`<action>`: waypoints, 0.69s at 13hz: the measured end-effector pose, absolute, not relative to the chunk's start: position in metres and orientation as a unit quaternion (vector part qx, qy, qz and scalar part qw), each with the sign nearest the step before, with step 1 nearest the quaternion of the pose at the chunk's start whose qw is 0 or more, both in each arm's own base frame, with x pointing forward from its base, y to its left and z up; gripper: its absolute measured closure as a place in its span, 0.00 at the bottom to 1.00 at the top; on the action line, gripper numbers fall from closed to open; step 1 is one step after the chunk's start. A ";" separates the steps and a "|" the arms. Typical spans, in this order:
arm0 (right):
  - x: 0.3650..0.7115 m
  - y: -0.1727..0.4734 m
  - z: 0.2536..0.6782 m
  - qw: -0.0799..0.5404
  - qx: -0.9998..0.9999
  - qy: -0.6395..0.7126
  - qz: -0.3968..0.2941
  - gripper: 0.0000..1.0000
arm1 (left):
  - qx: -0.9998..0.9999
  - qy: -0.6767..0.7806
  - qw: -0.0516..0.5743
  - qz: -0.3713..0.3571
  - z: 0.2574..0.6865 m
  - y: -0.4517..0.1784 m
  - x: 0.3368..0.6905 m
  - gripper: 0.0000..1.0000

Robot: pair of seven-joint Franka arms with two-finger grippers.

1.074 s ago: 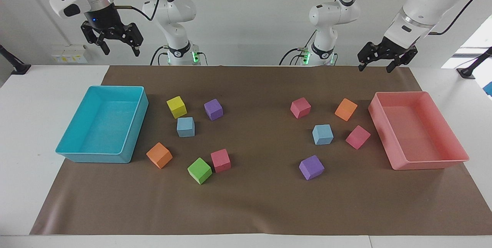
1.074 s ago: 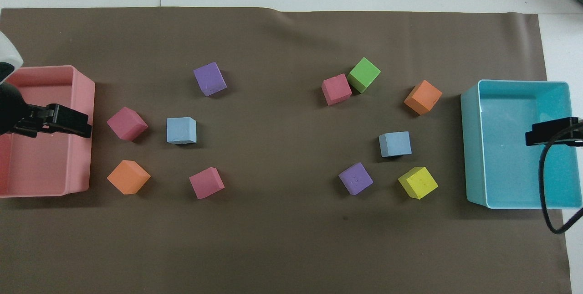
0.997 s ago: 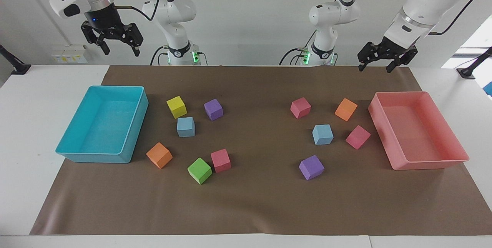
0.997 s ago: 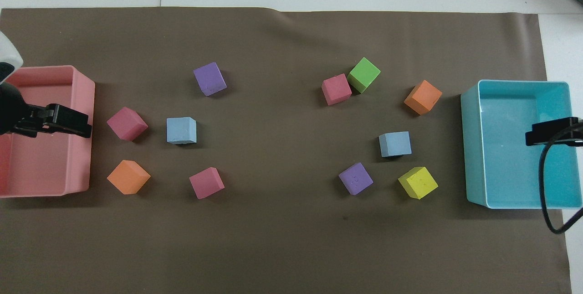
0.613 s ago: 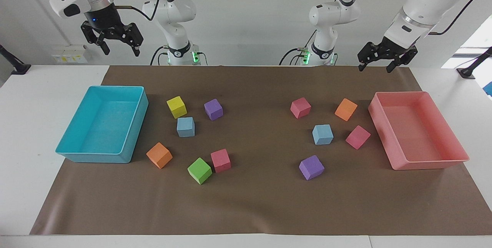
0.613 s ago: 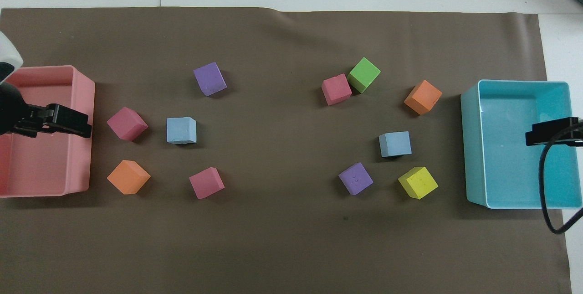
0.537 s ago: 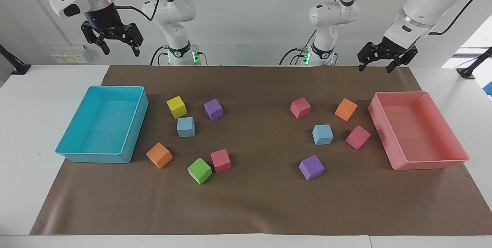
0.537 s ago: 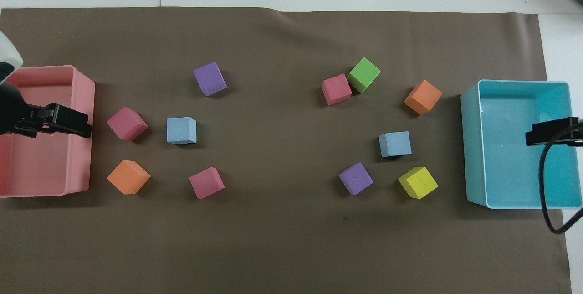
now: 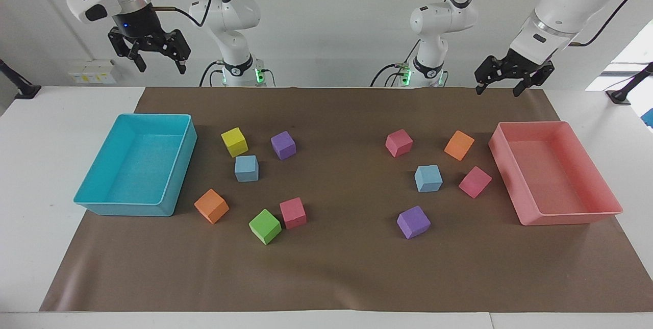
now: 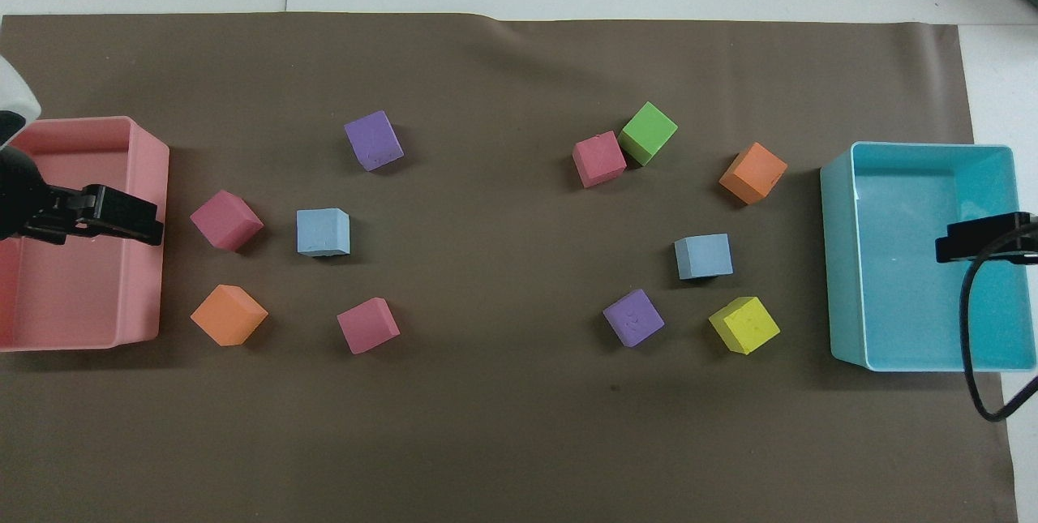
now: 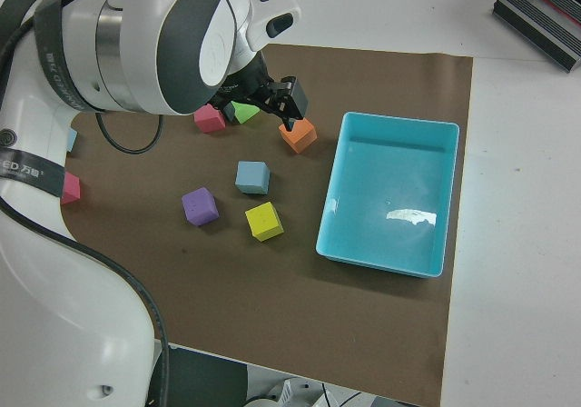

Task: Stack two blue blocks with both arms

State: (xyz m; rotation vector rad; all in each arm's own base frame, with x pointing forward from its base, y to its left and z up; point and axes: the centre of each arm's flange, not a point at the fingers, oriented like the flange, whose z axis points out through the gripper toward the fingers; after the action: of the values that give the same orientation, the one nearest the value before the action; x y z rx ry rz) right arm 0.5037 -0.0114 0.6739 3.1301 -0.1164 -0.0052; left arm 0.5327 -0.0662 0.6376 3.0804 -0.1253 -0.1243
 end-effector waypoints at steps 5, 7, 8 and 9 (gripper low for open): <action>0.504 -0.011 0.673 0.005 0.999 -0.037 -0.003 0.00 | 0.998 -0.041 0.028 -0.040 0.638 -0.066 0.533 0.00; 0.504 -0.010 0.672 0.005 0.999 -0.036 -0.003 0.00 | 0.998 -0.041 0.028 -0.040 0.638 -0.066 0.533 0.00; 0.504 -0.009 0.672 0.005 0.999 -0.035 -0.002 0.00 | 0.998 -0.041 0.028 -0.040 0.638 -0.066 0.533 0.00; 0.505 -0.008 0.672 0.005 0.999 -0.034 0.000 0.00 | 0.998 -0.041 0.028 -0.040 0.638 -0.066 0.533 0.00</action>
State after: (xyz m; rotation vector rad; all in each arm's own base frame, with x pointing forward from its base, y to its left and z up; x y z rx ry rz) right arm 0.5046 -0.0077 0.6718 3.1300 -0.1055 -0.0009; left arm 0.5327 -0.0662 0.6376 3.0804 -0.1252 -0.1243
